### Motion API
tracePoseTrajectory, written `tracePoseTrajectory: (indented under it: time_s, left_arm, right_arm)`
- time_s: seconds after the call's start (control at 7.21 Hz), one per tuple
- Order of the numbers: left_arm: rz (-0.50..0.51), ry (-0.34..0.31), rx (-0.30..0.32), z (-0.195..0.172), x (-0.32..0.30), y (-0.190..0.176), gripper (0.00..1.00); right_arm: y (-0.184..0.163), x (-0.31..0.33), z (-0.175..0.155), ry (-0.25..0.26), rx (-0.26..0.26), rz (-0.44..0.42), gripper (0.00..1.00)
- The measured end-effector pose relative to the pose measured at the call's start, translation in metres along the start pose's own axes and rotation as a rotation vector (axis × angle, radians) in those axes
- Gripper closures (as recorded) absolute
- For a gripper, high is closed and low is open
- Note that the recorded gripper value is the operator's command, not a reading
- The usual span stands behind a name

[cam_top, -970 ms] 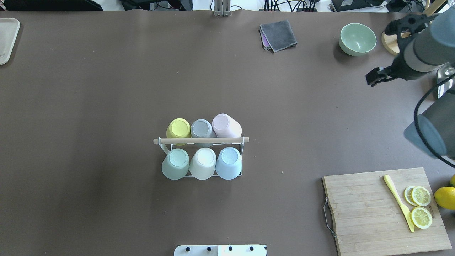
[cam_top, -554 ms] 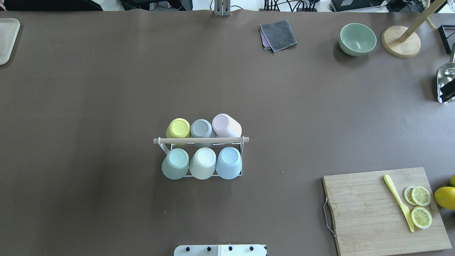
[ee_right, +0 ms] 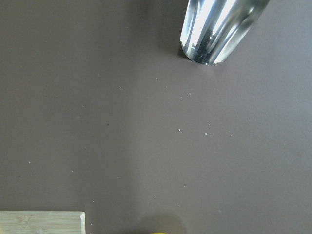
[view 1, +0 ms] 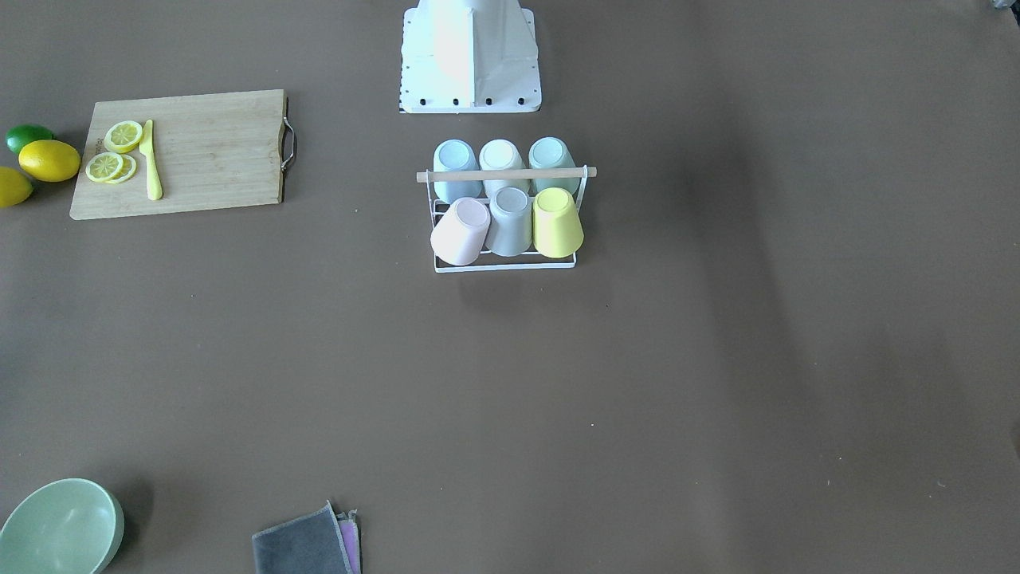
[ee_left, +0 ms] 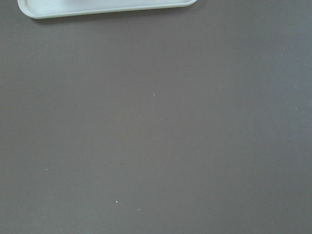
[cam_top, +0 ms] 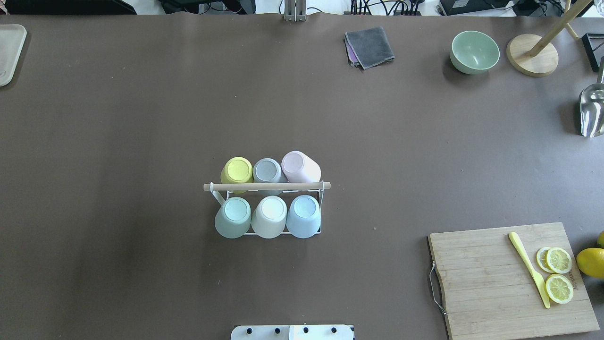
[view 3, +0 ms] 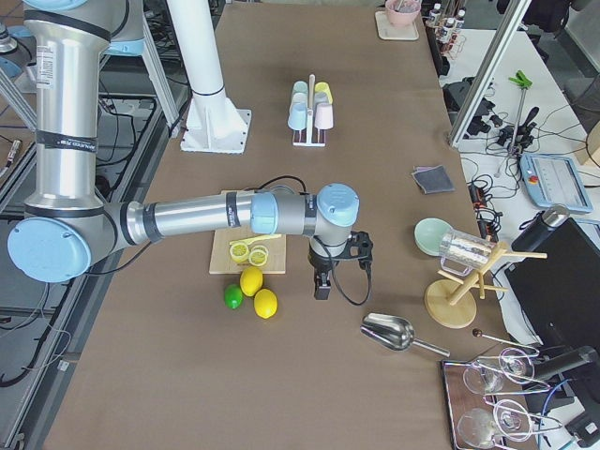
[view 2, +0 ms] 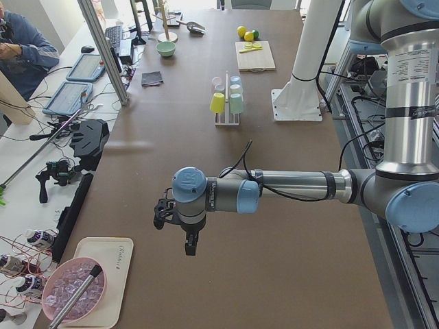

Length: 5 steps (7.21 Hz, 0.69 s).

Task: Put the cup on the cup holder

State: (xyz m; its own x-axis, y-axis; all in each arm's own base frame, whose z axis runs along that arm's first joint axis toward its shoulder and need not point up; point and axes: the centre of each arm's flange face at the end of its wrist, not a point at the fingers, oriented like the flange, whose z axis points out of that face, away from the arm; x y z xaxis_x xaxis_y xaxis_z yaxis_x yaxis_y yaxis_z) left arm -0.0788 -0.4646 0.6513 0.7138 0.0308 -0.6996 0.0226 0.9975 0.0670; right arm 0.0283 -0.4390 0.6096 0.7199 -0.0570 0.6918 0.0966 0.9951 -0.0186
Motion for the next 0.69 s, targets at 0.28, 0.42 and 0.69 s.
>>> tracePoseTrajectory:
  time_s: [0.28,0.42,0.69]
  left_arm:
    - [0.001,0.041,0.002,0.0,0.004,0.0,0.02]
    - [0.002,0.046,0.003,0.0,0.005,-0.001,0.03]
    - [-0.003,0.047,-0.003,0.002,0.002,0.001,0.03]
  right_arm:
    - [0.011,0.025,0.005,-0.033,-0.005,0.052,0.0]
    - [0.012,0.029,0.004,-0.042,-0.002,0.066,0.0]
    - [0.014,0.034,0.0,-0.049,0.01,0.082,0.0]
